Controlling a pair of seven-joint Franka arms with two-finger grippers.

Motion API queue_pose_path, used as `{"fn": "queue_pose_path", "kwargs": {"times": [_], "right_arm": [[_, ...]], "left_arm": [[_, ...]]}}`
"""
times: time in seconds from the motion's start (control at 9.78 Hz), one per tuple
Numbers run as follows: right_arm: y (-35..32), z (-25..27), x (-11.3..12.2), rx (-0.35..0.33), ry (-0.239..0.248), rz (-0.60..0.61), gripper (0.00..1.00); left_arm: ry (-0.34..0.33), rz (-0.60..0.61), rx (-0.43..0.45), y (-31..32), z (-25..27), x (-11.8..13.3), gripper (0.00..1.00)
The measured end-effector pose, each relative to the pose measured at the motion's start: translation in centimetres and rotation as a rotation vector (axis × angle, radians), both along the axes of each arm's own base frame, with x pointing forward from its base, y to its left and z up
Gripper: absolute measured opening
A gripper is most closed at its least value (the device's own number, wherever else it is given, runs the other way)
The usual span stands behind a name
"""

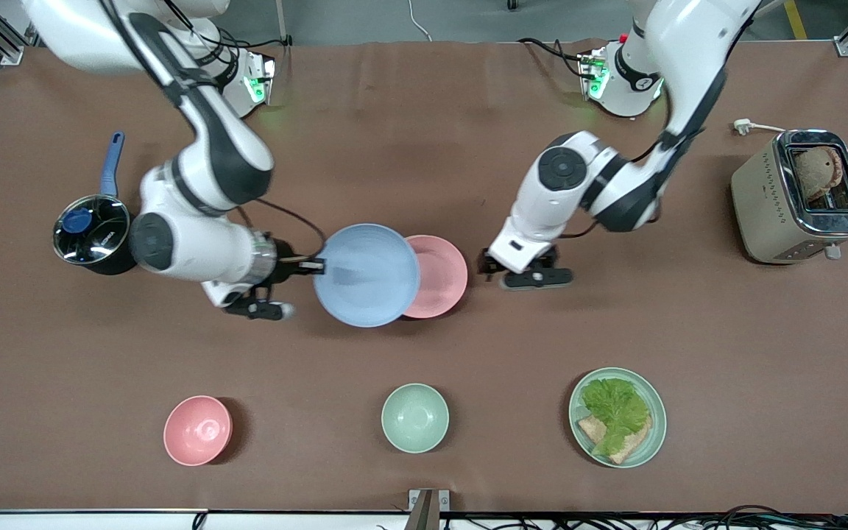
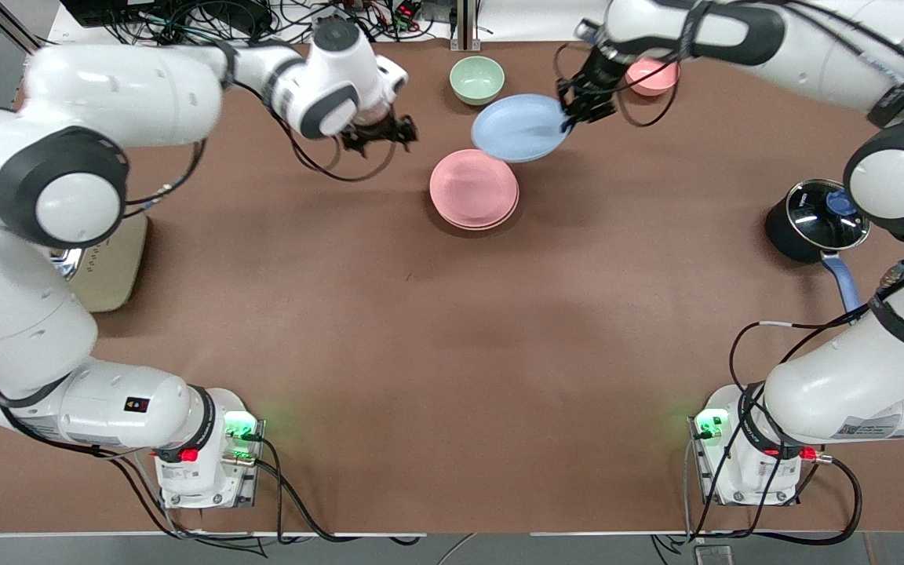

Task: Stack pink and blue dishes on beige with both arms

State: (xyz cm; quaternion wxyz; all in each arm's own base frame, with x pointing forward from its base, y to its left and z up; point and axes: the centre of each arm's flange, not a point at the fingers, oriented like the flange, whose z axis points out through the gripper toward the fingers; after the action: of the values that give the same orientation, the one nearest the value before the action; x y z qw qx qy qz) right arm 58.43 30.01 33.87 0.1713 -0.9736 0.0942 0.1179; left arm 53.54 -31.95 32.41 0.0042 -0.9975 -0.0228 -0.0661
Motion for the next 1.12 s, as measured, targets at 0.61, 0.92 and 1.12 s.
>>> {"fn": "queue_pose_path", "kwargs": {"times": [0.61,0.92,1.12], "right_arm": [[7.4,-7.8,-5.5,0.011,-0.062,-0.069,0.05],[7.9,-9.1,-6.8,0.016,-0.094,-0.082,0.05],[8.1,-9.9,-7.9,0.005,-0.081,-0.08,0.06]], "left_arm": [[0.011,-0.134,0.028,20.6,20.8,2.3,1.0],[0.047,-0.127,0.018,28.1,30.0,1.1,1.0],[0.024,-0.133,0.023,31.0,32.7,0.1,1.0]]}}
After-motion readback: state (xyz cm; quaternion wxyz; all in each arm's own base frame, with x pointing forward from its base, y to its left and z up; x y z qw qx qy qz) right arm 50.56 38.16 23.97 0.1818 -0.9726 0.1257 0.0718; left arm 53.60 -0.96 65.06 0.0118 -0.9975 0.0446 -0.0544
